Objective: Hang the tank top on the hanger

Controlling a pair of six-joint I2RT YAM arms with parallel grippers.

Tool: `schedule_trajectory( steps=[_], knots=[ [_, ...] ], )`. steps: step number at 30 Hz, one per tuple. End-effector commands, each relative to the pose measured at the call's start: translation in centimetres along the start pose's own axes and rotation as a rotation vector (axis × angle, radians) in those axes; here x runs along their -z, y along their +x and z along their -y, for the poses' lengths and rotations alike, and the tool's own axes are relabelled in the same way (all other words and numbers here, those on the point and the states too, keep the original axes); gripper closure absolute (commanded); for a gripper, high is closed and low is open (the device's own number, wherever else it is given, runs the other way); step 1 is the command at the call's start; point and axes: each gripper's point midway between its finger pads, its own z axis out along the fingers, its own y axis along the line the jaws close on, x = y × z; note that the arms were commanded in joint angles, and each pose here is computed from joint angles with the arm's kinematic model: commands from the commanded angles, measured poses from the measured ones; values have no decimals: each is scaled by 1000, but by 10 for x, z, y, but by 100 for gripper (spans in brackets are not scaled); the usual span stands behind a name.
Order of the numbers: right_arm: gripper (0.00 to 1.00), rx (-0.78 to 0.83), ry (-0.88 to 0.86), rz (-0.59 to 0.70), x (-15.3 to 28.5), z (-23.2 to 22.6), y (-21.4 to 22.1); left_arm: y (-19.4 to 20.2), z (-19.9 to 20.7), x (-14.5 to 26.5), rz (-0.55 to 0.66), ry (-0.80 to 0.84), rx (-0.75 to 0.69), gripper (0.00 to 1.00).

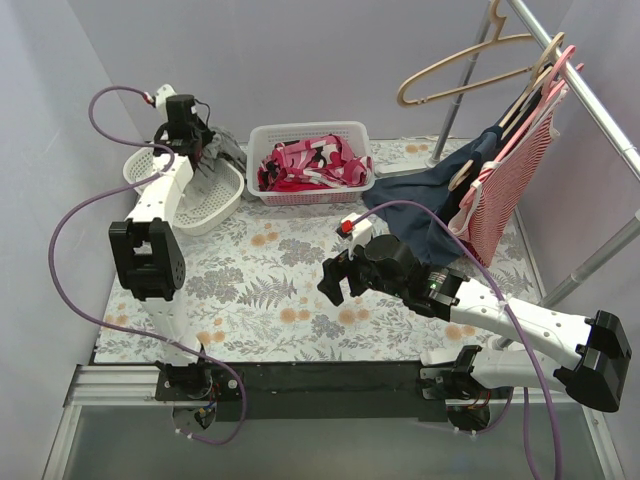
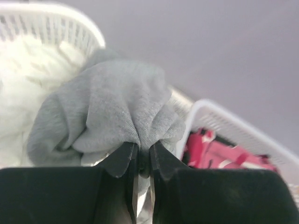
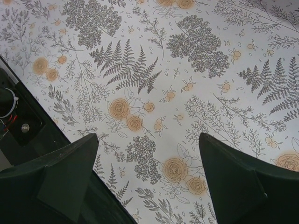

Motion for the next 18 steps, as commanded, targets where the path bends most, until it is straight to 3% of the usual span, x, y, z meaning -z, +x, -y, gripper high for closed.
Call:
schedule_trajectory(
  steps=[1, 10, 18],
  knots=[
    [3, 5, 7, 59, 8, -1, -21, -114, 36, 71, 246, 109, 46, 100],
    [3, 36, 7, 89, 12, -4, -39, -210, 80, 173, 460, 303, 100, 100],
    [3, 67, 37, 156, 25, -3, -70, -243, 119, 277, 528, 554, 102, 100]
  ],
)
